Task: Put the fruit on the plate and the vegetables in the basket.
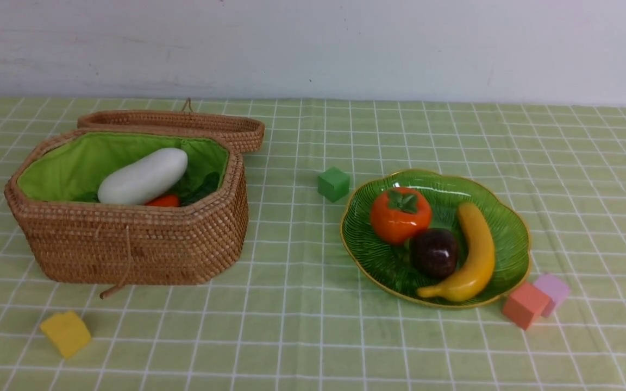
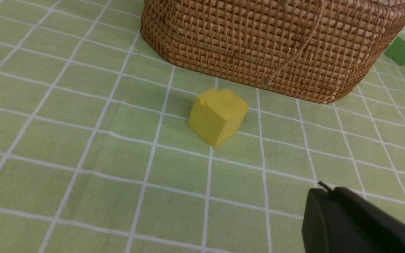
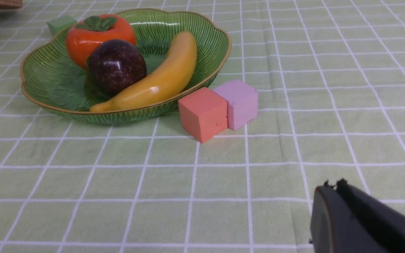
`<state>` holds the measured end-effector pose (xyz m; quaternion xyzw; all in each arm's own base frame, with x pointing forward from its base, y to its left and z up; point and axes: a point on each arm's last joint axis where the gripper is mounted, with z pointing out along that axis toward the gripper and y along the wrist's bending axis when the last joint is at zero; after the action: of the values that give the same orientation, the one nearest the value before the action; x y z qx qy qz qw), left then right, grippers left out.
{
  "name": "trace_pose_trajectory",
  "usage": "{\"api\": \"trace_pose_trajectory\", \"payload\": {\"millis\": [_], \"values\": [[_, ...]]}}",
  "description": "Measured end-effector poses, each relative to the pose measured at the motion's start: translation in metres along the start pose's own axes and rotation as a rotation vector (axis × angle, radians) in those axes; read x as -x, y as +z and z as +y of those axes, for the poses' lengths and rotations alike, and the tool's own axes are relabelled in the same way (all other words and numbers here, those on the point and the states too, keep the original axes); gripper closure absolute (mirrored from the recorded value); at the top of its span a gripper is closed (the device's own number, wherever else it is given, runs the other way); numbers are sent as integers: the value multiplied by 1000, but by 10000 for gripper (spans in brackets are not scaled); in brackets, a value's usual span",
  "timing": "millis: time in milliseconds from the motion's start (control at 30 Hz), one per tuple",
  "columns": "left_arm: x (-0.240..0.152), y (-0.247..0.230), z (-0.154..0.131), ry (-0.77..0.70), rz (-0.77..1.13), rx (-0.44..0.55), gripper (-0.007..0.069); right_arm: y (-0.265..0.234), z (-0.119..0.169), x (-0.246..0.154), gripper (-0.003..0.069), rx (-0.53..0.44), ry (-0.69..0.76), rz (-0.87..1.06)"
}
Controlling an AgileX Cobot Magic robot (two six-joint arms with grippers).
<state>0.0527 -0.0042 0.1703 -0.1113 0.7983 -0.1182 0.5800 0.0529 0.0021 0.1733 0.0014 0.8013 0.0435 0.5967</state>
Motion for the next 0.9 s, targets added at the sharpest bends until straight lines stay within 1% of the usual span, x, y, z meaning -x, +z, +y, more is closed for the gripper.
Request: {"api": "trace_pose_trajectory", "payload": {"millis": [900], "values": [[0,0,0,-3,-1,-1,638,0,0,0,612,0,0,0]]}}
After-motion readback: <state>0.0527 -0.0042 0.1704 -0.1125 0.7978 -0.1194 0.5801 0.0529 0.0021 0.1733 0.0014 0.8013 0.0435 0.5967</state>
